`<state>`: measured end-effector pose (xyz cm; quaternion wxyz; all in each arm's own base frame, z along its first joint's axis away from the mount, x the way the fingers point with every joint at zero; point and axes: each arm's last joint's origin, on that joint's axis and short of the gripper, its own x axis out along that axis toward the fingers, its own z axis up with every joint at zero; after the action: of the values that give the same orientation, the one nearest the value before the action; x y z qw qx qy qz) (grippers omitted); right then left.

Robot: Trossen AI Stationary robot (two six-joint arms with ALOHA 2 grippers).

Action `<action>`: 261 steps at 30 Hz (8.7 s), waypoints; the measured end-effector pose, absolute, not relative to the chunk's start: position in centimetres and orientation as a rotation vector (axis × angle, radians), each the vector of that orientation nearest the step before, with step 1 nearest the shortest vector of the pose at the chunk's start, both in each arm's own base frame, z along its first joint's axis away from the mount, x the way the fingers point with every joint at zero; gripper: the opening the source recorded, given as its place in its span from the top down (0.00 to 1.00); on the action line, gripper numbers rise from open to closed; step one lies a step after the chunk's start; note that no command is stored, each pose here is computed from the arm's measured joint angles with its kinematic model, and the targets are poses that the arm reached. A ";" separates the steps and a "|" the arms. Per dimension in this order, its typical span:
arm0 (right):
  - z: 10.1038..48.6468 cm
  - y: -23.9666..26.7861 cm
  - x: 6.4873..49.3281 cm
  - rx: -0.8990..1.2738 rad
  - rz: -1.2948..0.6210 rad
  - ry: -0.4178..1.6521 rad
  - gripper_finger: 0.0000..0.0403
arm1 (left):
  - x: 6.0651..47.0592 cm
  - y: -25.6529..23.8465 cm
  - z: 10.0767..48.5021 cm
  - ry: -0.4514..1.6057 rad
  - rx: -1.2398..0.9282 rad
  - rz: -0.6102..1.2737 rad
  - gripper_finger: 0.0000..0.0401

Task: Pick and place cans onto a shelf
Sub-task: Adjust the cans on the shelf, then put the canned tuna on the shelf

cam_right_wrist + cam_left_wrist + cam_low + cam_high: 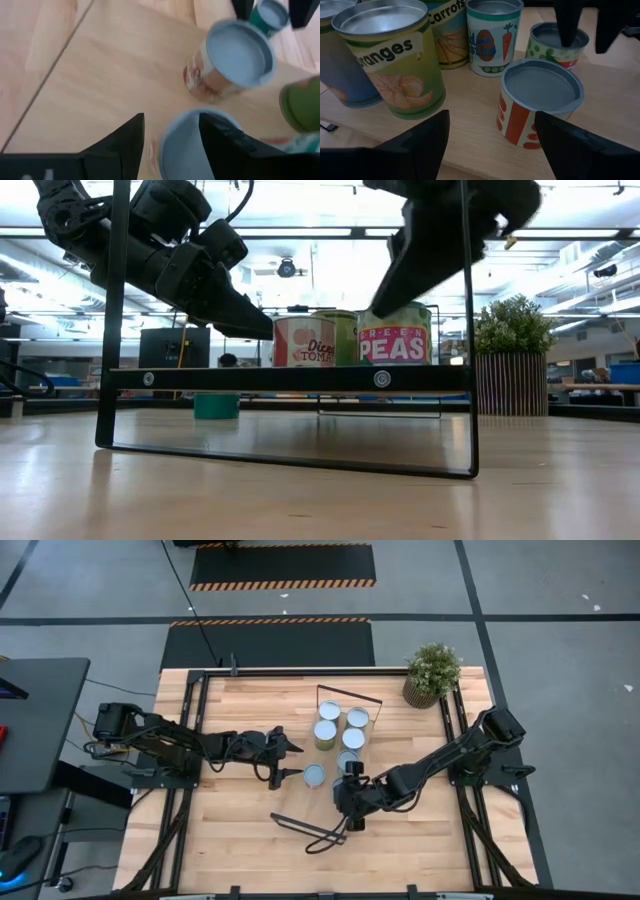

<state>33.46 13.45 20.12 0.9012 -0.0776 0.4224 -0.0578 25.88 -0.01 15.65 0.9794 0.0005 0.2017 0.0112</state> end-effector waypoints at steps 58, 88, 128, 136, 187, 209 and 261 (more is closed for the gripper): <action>20.9 13.6 31.1 -0.767 0.249 1.011 0.66 | 25.8 0.0 15.6 0.414 0.003 0.019 0.26; 21.1 13.4 30.1 -0.897 -0.060 1.039 0.66 | 25.9 -0.1 15.6 0.412 0.009 0.015 0.26; 19.6 13.8 29.9 -0.874 -0.111 0.955 0.66 | 25.8 -0.1 15.6 0.410 0.040 0.120 0.26; 19.6 13.7 30.0 -0.876 -0.115 0.958 0.66 | 26.0 -0.2 15.2 0.420 0.017 0.108 0.26; 19.2 11.9 20.2 -0.347 -0.194 0.680 0.66 | 23.0 3.2 15.6 0.843 -0.070 0.532 0.26; 18.8 11.2 19.6 -0.339 -0.181 0.624 0.45 | 23.1 5.0 13.1 1.086 -0.080 0.564 0.04; 19.2 11.5 20.0 -0.291 -0.173 0.577 0.45 | 25.0 -2.7 17.2 0.787 -0.121 -0.143 0.23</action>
<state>19.98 11.45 19.21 0.9446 -0.1426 0.2833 -0.0847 24.95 -2.74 17.21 0.9194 -0.0589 0.3827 -0.0695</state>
